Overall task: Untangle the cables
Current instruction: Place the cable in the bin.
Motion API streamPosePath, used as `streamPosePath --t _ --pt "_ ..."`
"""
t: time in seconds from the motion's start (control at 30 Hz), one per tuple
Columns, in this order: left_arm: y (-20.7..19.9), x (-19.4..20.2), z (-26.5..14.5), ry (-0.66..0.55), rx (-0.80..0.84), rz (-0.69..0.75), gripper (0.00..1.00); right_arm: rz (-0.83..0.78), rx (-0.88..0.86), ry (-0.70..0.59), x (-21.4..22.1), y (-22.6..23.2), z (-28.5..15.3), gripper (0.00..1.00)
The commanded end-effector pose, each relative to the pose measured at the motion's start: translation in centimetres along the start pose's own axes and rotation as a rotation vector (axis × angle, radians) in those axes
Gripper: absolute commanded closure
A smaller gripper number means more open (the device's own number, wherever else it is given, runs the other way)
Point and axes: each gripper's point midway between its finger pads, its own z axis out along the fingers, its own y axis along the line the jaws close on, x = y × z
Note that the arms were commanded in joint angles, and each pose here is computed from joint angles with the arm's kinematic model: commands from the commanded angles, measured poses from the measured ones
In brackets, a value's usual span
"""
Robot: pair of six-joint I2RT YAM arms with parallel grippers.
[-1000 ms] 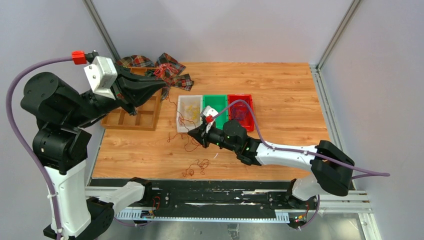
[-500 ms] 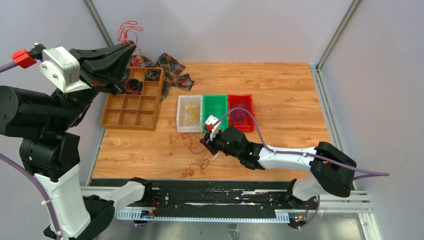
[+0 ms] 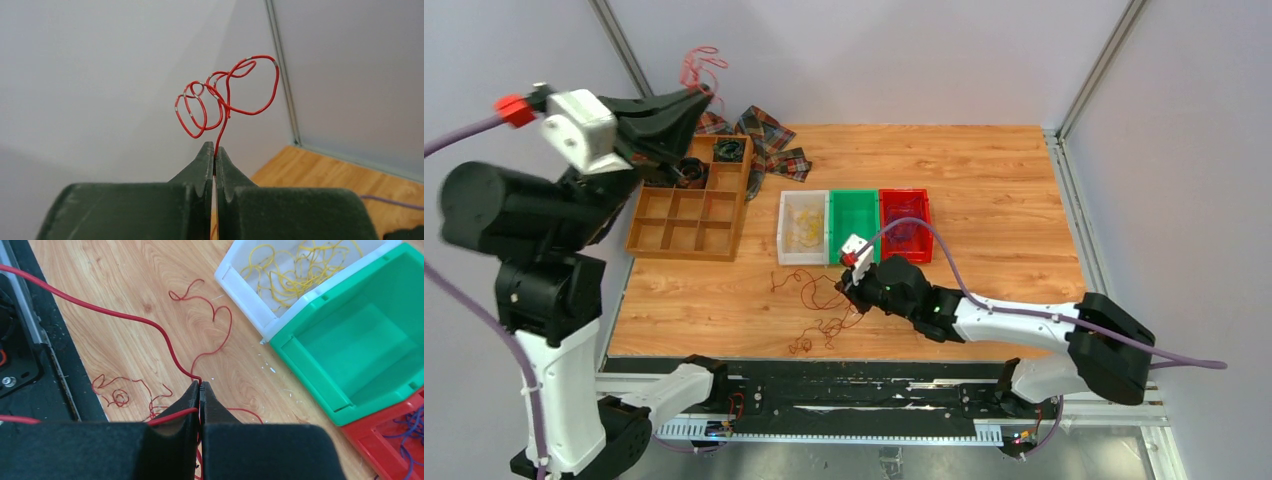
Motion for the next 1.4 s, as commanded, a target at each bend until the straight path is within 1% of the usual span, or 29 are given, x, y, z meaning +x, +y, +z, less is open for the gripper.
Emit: streamPosePath --t 0.0,0.07,0.23,0.43,0.67,0.77,0.9,0.97,1.2,1.37 --pt "-2.3 9.4 1.2 0.19 0.105 -0.157 0.99 0.002 0.0 -0.023 -0.3 -0.2 -1.9 0.99" --pt "-3.0 13.0 1.6 0.244 0.134 -0.212 0.99 0.034 0.011 -0.021 0.4 -0.3 -2.8 0.99" --pt "-5.5 20.5 4.0 0.343 0.235 -0.351 0.99 0.12 0.024 -0.01 2.3 -0.4 -5.1 0.99" --pt "-9.5 29.1 6.9 0.472 0.342 -0.388 0.99 0.177 0.08 0.045 5.8 -1.2 -6.3 0.99" --pt "-12.2 38.4 9.0 0.621 0.392 -0.402 0.99 0.214 0.196 0.043 7.1 -3.1 -7.6 0.99" --pt "-13.4 41.3 9.4 0.678 0.417 -0.443 0.99 0.219 0.235 0.026 7.0 -3.8 -8.1 0.99" --pt "-15.1 45.3 9.1 0.744 0.46 -0.422 0.99 0.224 0.291 0.007 6.1 -4.8 -9.0 0.99" --pt "-15.8 46.9 9.0 0.766 0.466 -0.441 0.99 0.226 0.322 -0.01 5.4 -5.4 -9.6 0.99" --pt "-17.2 50.3 8.5 0.807 0.456 -0.463 0.99 0.243 0.418 -0.109 2.5 -7.8 -11.9 0.99" --pt "-17.6 50.7 8.2 0.817 0.441 -0.5 0.99 0.238 0.454 -0.125 1.3 -8.8 -12.9 0.99"
